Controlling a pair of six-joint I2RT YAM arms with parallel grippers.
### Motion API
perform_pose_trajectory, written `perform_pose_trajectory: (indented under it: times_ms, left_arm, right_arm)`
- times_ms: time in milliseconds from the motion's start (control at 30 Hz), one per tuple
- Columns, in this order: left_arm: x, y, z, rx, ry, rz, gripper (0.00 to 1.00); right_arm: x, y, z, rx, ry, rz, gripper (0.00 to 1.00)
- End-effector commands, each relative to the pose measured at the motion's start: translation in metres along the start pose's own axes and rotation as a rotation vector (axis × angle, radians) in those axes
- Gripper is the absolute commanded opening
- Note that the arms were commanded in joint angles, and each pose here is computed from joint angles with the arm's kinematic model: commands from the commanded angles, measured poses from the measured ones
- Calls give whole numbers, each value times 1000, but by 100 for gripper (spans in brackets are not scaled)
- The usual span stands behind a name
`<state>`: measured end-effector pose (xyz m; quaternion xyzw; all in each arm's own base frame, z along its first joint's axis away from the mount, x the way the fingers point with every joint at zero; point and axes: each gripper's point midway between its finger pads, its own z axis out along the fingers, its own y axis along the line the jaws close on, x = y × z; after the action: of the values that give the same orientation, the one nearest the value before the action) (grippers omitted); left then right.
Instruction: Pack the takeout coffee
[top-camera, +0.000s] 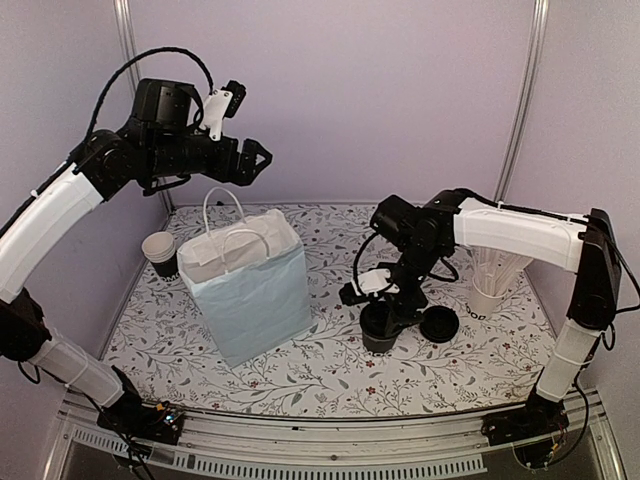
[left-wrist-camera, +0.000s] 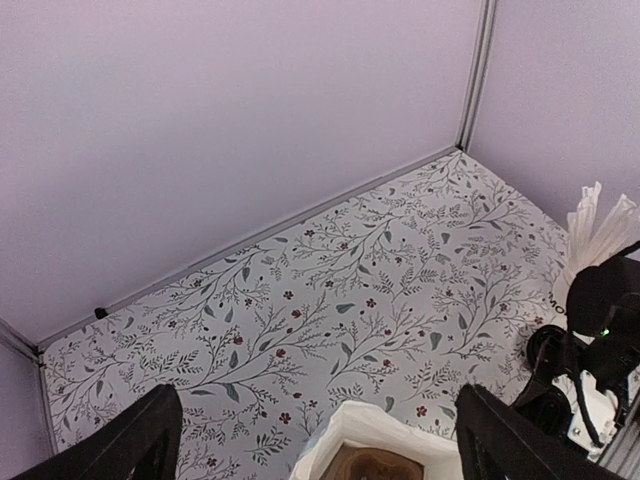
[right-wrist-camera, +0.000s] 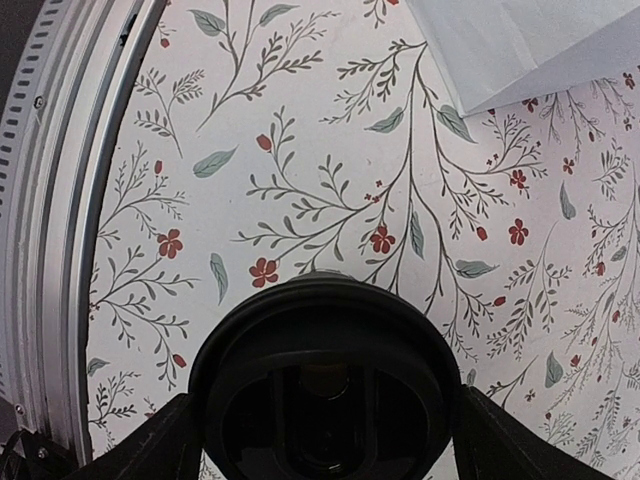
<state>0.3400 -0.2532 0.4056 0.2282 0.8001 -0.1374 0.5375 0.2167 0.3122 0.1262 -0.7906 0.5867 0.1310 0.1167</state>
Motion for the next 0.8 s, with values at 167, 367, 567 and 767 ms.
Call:
perform_pose_trajectory:
  times_ms: [167, 367, 567, 767]
  left_arm:
    - [-1, 9, -6, -7, -27, -22, 97]
    - [10, 21, -1, -26, 13, -61, 98]
    - [28, 44, 1, -60, 75, -119, 98]
    - [57, 54, 5, -50, 151, -176, 98]
  right_arm:
    - [4, 3, 12, -4, 33, -1, 85]
    - [6, 4, 15, 6, 50, 4, 80]
    - [-4, -1, -4, 51, 20, 3, 72]
    - [-17, -9, -29, 110, -16, -10, 66]
